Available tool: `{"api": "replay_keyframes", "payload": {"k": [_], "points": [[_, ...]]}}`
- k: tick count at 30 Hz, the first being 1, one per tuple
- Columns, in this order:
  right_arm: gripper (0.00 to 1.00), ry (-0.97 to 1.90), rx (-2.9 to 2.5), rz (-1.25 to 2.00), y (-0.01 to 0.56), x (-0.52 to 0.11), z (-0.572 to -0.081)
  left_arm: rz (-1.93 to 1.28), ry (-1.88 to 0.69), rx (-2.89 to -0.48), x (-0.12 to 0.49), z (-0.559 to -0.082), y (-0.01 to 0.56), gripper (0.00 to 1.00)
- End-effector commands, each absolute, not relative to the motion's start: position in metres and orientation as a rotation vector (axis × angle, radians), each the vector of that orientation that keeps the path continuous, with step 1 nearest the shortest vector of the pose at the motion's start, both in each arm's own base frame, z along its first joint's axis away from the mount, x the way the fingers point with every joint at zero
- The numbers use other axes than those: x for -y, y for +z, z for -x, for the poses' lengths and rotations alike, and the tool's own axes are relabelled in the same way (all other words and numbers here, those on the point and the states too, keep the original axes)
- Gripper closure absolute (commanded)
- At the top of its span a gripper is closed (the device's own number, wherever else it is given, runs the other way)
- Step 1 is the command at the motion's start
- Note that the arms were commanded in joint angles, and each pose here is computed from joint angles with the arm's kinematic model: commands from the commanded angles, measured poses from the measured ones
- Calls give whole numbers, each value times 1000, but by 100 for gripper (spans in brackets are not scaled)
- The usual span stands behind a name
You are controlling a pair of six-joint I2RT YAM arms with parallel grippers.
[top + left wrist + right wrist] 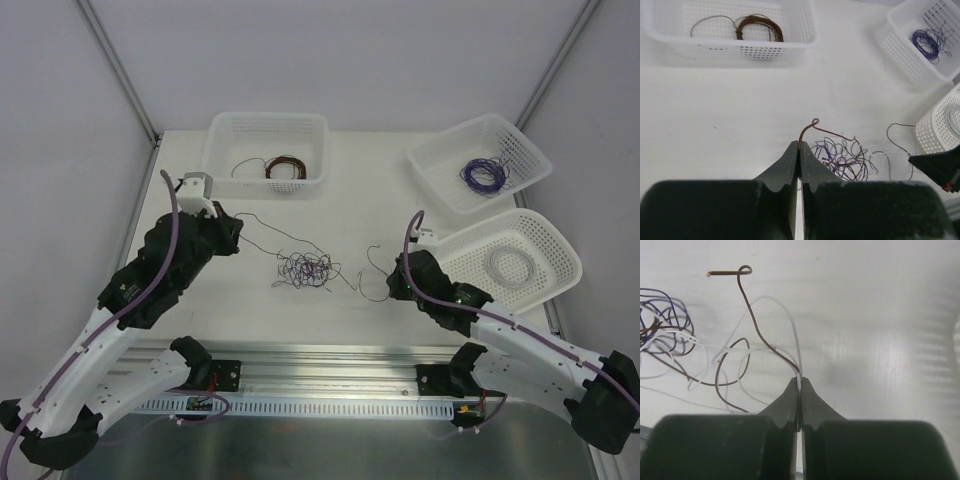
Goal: Untangle the cables
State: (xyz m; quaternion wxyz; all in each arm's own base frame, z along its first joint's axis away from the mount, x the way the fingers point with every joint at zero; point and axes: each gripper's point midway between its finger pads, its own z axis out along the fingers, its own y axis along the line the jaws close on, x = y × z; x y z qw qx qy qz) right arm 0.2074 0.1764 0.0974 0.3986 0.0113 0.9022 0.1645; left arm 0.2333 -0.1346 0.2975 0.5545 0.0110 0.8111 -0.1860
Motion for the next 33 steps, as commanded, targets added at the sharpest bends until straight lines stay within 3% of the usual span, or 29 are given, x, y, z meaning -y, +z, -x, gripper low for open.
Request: {"api": "replay_keyframes", "payload": {"k": [1,7,11,20,22,23,24,25,27,33], "points": [[99,255,-2235,-17,123,-142,-211,53,-268,-1866,93,-231,316,100],[99,220,-2232,60,135,-136,-210,47,-330,-1825,89,-217,331,100],[99,139,-2231,60,139,-122,-211,96,-196,-1827,64,-215,326,100],[95,462,-2234,260,155,-180,-203,-39,-357,-2032,114,-216,271,100],[84,548,-2215,293,159,-196,-203,-58,-409,-2099,131,-218,246,100],[76,599,-2216,319,160,-204,-199,-68,-442,-2120,139,-218,238,100],[61,601,-2220,318,159,-206,-200,-96,-502,-2156,151,-215,227,100],[56,579,-2250,315,153,-205,-201,-83,-526,-2195,156,-213,209,100],[52,495,-2284,290,144,-194,-203,-84,-597,-2243,170,-210,189,100],[51,430,-2296,313,135,-183,-201,-116,-671,-2336,184,-197,157,75]]}}
